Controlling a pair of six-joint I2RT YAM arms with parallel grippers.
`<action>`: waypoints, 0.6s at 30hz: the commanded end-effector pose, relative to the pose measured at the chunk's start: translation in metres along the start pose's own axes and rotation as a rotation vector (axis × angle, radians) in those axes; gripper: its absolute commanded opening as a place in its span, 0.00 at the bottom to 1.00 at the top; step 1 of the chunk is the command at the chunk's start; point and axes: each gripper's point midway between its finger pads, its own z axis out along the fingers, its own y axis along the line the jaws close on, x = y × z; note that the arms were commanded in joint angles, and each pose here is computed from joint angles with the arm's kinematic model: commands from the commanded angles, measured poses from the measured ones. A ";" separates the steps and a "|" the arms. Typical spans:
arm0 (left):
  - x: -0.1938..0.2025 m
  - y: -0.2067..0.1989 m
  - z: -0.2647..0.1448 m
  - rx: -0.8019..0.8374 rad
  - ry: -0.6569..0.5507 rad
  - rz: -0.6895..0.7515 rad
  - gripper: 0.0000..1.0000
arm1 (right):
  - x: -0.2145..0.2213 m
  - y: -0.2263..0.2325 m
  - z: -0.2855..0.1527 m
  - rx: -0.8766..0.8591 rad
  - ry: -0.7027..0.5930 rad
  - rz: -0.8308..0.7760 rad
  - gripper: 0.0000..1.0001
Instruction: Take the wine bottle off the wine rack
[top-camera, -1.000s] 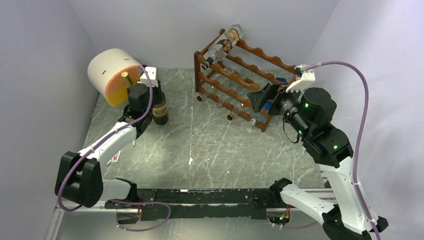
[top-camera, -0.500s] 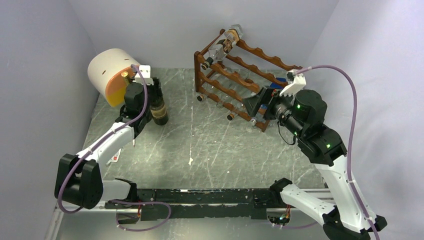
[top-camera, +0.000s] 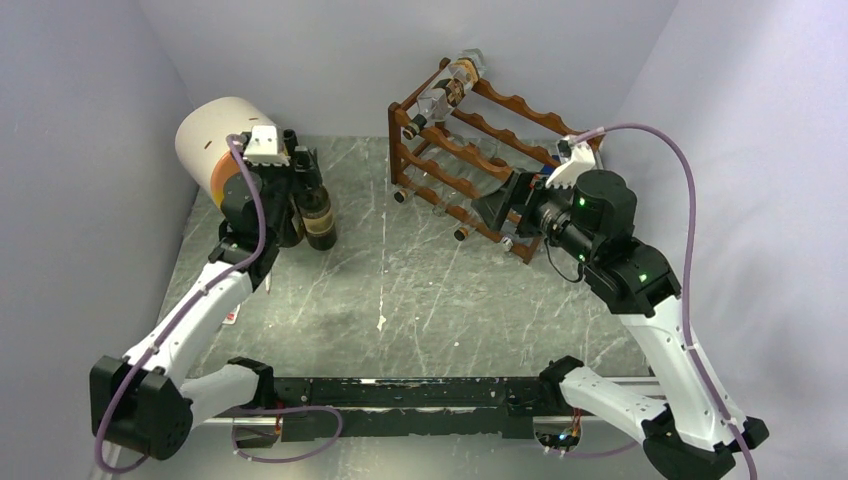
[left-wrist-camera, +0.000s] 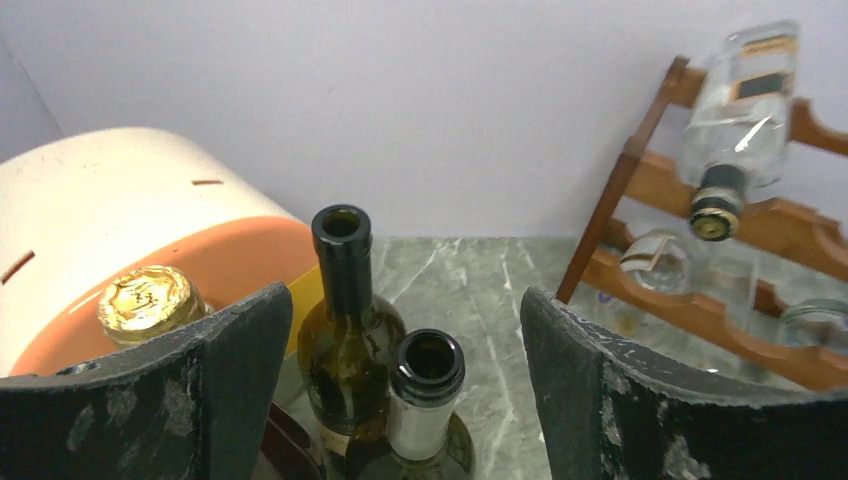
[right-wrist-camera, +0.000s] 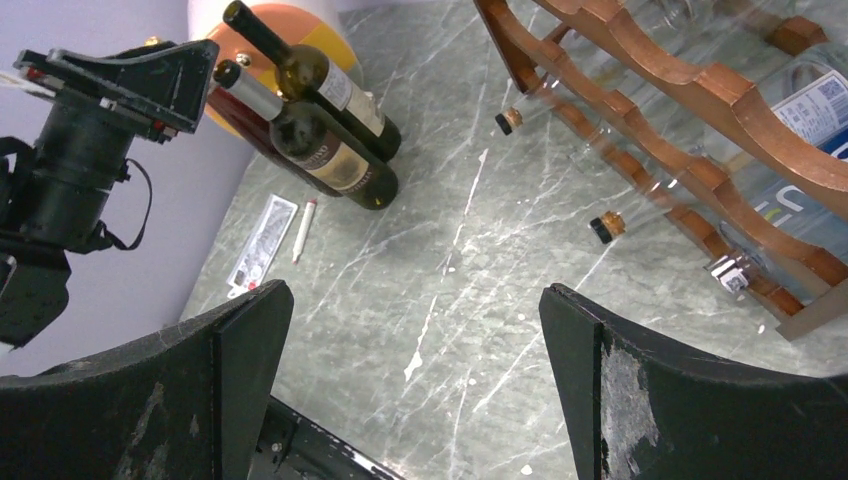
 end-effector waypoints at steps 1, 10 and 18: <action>-0.039 -0.018 -0.014 0.059 -0.072 0.005 0.88 | -0.021 0.014 -0.013 -0.045 -0.059 0.018 1.00; -0.082 -0.071 -0.067 0.274 -0.194 0.144 0.99 | -0.025 0.000 -0.026 0.032 -0.077 0.003 1.00; -0.118 -0.043 -0.094 0.175 -0.301 0.076 1.00 | -0.034 0.006 0.001 0.027 -0.073 -0.005 1.00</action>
